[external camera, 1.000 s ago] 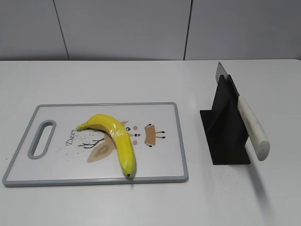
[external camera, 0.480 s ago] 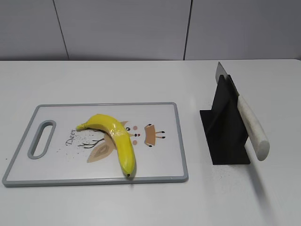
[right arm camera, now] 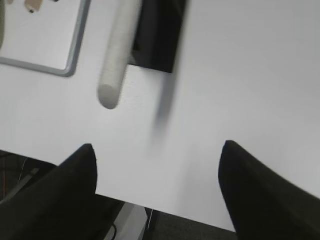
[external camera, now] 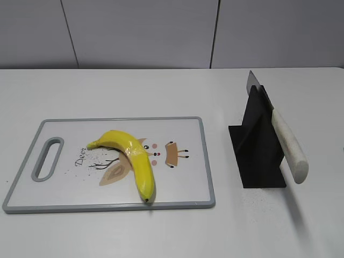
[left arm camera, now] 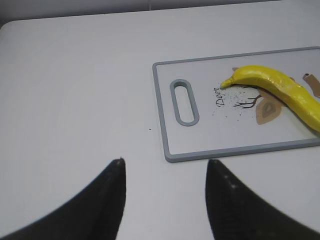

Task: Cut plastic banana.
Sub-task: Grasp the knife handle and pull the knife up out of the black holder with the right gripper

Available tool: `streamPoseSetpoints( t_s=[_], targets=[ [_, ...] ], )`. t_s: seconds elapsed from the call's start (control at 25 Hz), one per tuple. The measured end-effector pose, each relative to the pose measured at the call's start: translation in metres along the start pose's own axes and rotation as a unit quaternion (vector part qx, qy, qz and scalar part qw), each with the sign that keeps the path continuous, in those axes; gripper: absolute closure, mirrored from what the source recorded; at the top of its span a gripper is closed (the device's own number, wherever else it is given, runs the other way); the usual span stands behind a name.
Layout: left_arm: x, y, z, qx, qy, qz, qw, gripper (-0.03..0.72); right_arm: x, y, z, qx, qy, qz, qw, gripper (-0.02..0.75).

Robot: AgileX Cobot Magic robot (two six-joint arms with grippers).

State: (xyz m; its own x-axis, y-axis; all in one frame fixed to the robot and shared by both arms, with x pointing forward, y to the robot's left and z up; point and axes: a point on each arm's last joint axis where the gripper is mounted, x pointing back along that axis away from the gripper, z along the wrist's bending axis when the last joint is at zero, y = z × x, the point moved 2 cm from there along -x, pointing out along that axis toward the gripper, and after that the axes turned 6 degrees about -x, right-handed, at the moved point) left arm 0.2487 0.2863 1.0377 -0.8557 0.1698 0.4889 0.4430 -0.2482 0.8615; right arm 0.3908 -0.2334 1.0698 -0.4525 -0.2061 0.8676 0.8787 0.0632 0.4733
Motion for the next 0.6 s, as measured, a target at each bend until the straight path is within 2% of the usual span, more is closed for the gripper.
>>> streamPoseSetpoints(
  t_s=[0.16, 0.6],
  targets=[
    [0.000, 0.000, 0.000, 0.000, 0.000, 0.000, 1.000, 0.191, -0.019, 0.023, 0.021, -0.015, 0.016, 0.045, 0.999, 0.164],
    [0.000, 0.000, 0.000, 0.000, 0.000, 0.000, 1.000, 0.191, -0.081, 0.062, 0.035, -0.051, -0.018, 0.126, 0.991, 0.164]
  ],
)
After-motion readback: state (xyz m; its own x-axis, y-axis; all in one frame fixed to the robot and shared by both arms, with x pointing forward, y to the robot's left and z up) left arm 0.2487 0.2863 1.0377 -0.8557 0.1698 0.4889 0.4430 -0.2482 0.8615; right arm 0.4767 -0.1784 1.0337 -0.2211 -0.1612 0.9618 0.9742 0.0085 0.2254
